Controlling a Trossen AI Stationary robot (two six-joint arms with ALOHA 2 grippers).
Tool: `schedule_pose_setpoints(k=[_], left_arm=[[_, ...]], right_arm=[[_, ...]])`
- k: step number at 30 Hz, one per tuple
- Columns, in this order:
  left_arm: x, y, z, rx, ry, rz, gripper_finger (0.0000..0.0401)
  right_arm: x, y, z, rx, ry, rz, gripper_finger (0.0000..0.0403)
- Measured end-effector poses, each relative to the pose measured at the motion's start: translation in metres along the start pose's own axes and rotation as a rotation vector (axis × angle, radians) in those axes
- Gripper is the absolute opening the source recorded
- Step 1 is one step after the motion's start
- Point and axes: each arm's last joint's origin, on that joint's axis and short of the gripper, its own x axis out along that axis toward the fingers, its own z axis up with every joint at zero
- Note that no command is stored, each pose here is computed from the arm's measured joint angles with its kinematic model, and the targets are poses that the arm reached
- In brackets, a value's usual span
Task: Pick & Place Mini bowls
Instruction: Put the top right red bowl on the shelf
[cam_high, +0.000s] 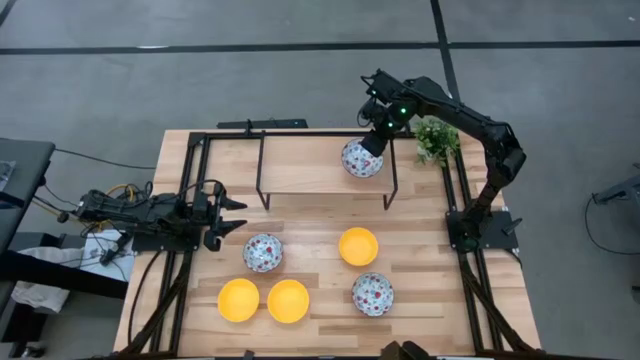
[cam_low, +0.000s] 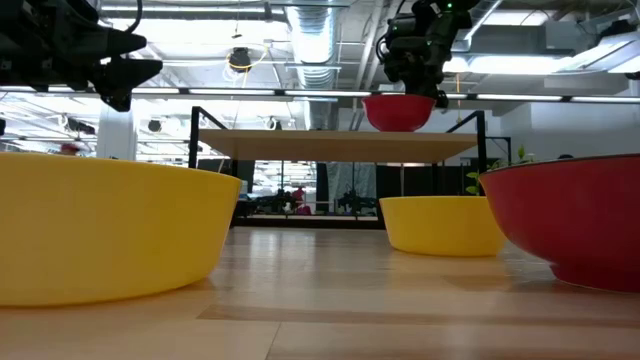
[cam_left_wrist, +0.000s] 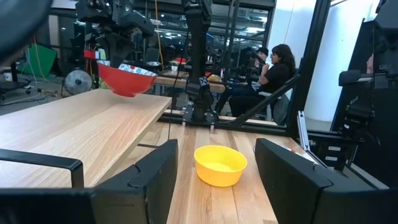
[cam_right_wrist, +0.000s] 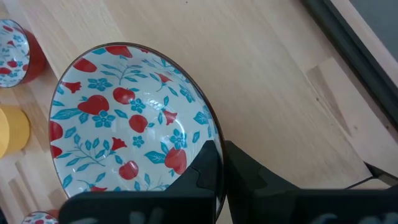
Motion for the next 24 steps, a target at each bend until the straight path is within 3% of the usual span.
schedule_pose_setpoints(k=[24], left_arm=[[0.0, 0.0, 0.002, -0.007, -0.016, -0.002, 0.0214]], right_arm=[[0.018, -0.005, 0.005, -0.01, 0.052, 0.02, 0.0012]])
